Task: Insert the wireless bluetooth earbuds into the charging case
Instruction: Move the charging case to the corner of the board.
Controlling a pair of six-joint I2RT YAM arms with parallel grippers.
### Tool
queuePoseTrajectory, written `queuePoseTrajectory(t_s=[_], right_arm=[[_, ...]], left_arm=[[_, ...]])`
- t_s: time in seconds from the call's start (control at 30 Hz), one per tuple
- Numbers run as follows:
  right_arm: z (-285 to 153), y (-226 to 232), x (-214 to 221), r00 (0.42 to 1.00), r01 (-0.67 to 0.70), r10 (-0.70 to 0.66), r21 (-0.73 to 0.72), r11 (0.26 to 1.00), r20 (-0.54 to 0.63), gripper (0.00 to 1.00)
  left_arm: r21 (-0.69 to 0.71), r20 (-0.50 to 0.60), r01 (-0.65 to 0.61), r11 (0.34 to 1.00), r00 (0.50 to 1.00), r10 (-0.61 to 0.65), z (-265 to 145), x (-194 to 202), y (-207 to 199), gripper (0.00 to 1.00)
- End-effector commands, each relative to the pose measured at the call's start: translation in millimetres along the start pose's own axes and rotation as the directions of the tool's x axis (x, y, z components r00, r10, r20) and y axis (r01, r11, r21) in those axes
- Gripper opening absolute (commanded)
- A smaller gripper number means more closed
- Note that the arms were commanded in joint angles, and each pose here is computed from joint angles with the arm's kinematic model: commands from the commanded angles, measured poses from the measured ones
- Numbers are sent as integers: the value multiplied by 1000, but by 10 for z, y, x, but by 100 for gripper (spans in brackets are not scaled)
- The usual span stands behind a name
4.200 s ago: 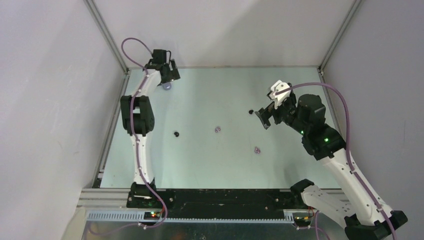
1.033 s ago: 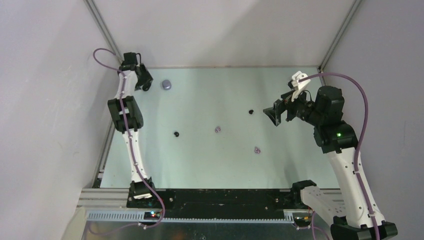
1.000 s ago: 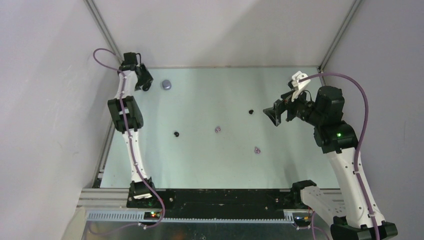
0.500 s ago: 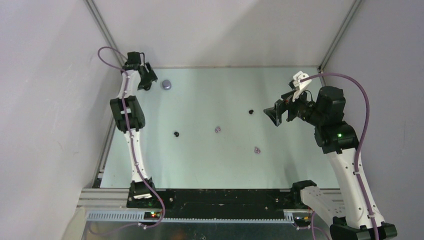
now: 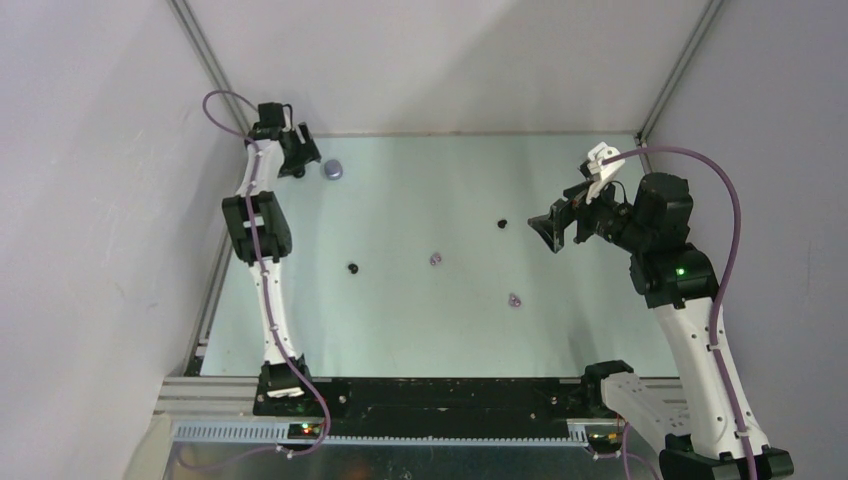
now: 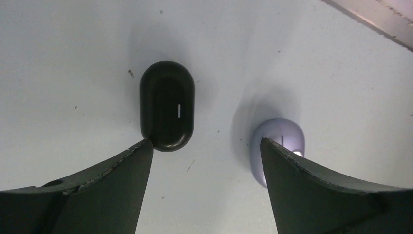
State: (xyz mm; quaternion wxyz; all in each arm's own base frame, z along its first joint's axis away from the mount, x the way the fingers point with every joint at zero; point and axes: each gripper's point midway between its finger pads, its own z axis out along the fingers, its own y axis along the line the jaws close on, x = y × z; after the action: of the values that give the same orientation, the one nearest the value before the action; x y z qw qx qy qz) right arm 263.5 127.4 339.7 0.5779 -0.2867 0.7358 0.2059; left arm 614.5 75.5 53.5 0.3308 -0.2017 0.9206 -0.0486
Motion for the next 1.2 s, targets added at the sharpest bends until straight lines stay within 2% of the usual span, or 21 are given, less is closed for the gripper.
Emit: queuePoseTrajectory(t_s=[0.0,0.13,0.23,0.3,0.57,0.67,0.73,0.77,0.8,0.87,0.93,1.03,1.17], right_arm=[[-90,18,-225,998,13,-13,6,1000,57,100],[-85,6,-219,998,13,-13,9,1000,55,100],[-82,-8,-217,998,12,-13,13,1000,54,100],[-81,-20,-217,999,10,-10,17,1000,54,100],[-72,-124,-198,999,-8,6,42,999,47,100],[-76,-160,-194,999,-19,17,48,999,40,100],[-77,-192,-189,999,-26,24,55,998,35,100],[-75,-219,-178,999,-32,30,61,998,31,100],[-77,-230,-175,999,-36,34,62,997,30,100],[-80,-272,-153,999,-49,47,71,996,26,100],[-94,-331,-138,998,-65,63,85,994,25,100],[-104,-336,-134,997,-78,76,79,994,27,100],[-143,-457,-113,995,-100,97,113,989,27,100]], left_arm=[[73,114,-59,996,992,50,-207,-332,-247,89],[83,199,-46,996,980,29,-414,-569,-267,90],[66,265,-56,996,963,36,-571,-768,-273,99],[71,288,-59,996,957,36,-606,-835,-294,99],[209,299,28,978,950,-91,-411,-846,-498,98],[253,311,97,963,934,-176,-336,-922,-540,82],[265,313,152,952,920,-235,-267,-973,-509,68],[267,310,174,948,916,-256,-192,-967,-470,59],[277,305,203,939,909,-286,-143,-969,-469,45],[295,303,240,925,895,-329,-85,-999,-473,32],[301,299,270,915,884,-360,-31,-1007,-462,26],[298,281,325,898,869,-408,56,-969,-425,23],[271,236,403,874,853,-466,232,-813,-350,6]])
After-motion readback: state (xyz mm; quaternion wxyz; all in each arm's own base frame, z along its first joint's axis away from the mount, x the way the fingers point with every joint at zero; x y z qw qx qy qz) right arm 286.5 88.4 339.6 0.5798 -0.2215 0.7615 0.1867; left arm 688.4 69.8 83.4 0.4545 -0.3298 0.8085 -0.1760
